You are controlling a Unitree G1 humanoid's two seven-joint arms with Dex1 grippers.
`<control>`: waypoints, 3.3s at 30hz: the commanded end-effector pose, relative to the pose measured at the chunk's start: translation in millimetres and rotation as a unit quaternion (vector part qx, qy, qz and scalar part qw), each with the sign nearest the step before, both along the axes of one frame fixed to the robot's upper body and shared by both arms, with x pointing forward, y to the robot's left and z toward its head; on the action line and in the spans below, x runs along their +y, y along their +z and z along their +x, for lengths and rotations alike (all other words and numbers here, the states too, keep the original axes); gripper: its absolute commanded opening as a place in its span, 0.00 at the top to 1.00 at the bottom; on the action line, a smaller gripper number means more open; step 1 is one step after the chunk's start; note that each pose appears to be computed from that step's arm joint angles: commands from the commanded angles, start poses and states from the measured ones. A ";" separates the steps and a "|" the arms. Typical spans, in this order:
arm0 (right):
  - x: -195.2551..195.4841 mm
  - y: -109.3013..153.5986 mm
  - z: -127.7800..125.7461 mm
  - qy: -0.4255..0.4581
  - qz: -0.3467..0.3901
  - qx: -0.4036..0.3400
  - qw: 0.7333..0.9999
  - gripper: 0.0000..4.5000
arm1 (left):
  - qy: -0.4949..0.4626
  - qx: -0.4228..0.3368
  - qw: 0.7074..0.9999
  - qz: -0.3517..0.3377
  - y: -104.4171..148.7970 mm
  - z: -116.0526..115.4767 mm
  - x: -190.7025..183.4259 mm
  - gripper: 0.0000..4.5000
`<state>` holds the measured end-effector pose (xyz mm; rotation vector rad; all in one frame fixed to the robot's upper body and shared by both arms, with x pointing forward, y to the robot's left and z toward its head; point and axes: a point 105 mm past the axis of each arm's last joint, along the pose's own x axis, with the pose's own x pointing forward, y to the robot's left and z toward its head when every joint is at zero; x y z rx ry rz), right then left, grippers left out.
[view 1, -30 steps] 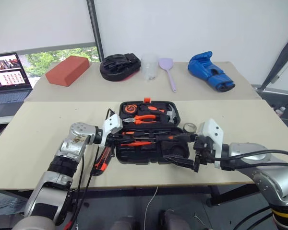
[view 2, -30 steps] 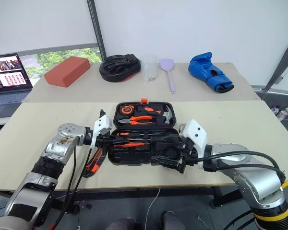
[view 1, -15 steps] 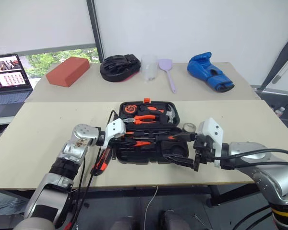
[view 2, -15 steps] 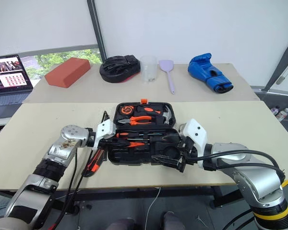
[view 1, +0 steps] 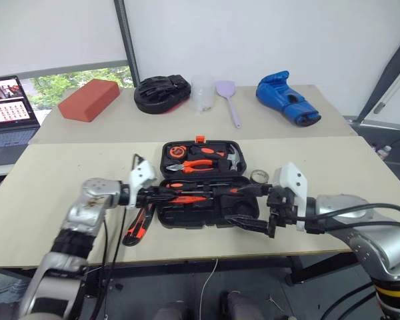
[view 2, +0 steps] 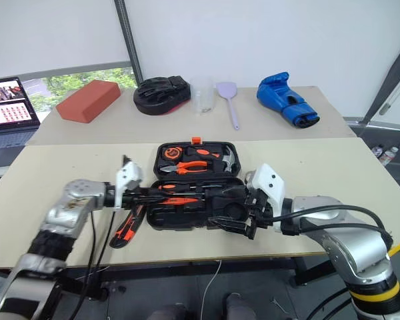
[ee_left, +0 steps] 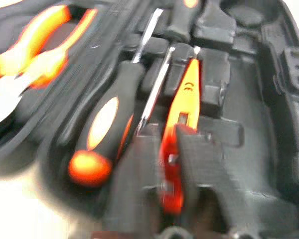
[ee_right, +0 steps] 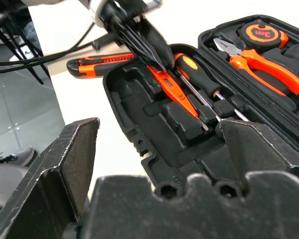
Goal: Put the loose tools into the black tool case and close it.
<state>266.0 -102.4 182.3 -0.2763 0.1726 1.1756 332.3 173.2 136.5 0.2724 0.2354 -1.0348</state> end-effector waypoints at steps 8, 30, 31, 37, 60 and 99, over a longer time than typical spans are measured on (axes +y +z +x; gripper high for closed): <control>15.6 16.8 0.3 0.099 -0.007 -0.057 0.993 0.00 | 0.239 0.024 0.970 0.028 4.5 -85.4 85.8 0.01; 20.9 3.7 -14.6 0.091 -0.024 -0.066 0.993 0.00 | 0.275 0.193 0.927 0.165 -47.3 -57.9 27.6 0.01; 20.4 3.9 -14.3 0.087 -0.023 -0.067 0.994 0.00 | 0.282 0.192 0.926 0.161 -47.6 -54.4 30.1 0.06; 16.1 6.0 -16.2 0.075 -0.014 -0.056 0.996 0.00 | 0.375 0.182 0.900 0.128 -42.0 -31.9 72.8 0.47; 2.1 0.7 -22.7 0.043 -0.025 -0.034 0.998 0.00 | -0.300 0.043 0.929 0.210 33.1 -33.3 -49.7 0.61; -5.7 -8.0 -25.6 0.006 -0.034 -0.036 0.999 0.00 | -0.298 0.044 0.938 0.169 20.2 -8.8 -77.5 0.99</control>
